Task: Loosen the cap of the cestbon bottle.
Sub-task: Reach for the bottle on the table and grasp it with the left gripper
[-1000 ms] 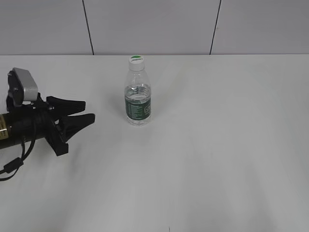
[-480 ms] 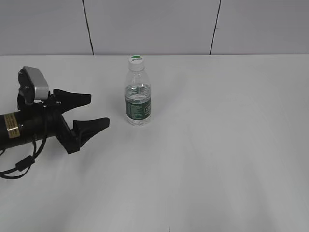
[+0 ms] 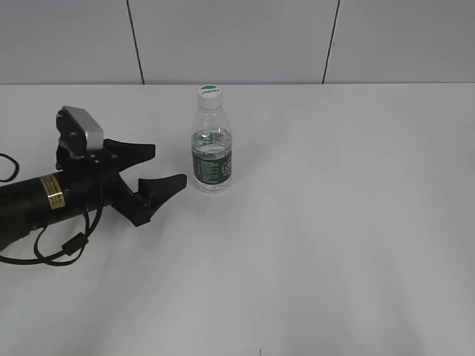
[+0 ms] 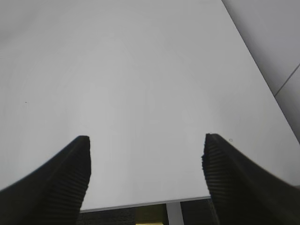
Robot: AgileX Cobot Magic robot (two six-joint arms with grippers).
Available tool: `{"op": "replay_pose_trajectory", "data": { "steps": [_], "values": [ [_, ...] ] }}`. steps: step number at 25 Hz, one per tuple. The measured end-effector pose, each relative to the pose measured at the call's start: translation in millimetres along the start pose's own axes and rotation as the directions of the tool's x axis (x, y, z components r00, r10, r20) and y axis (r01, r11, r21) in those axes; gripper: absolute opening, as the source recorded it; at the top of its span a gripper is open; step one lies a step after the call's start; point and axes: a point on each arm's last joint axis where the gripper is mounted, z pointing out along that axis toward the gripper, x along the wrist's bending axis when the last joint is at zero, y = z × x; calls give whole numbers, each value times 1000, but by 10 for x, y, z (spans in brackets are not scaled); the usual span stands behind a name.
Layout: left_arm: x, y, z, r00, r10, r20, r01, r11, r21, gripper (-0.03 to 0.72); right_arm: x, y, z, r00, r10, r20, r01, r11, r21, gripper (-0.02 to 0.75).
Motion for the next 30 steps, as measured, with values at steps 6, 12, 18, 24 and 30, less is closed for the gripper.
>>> {"op": "replay_pose_trajectory", "data": {
  "steps": [6, 12, 18, 24, 30],
  "values": [
    [6, -151, 146, 1000, -12, 27, 12, 1000, 21, 587, 0, 0, 0, 1000, 0, 0, 0, 1000, 0, 566],
    [78, -204, 253, 1000, -6, 30, 6, 1000, 14, 589, 0, 0, 0, 1000, 0, 0, 0, 1000, 0, 566],
    [70, -222, 448, 998, -25, 64, 25, 1000, -1, 590, 0, 0, 0, 1000, 0, 0, 0, 1000, 0, 566],
    [100, -202, 579, 997, -34, 70, 36, 999, -22, 590, 0, 0, 0, 1000, 0, 0, 0, 1000, 0, 566],
    [120, -92, 697, 996, -40, 81, 45, 997, -59, 591, 0, 0, 0, 1000, 0, 0, 0, 1000, 0, 566]
  ]
}}
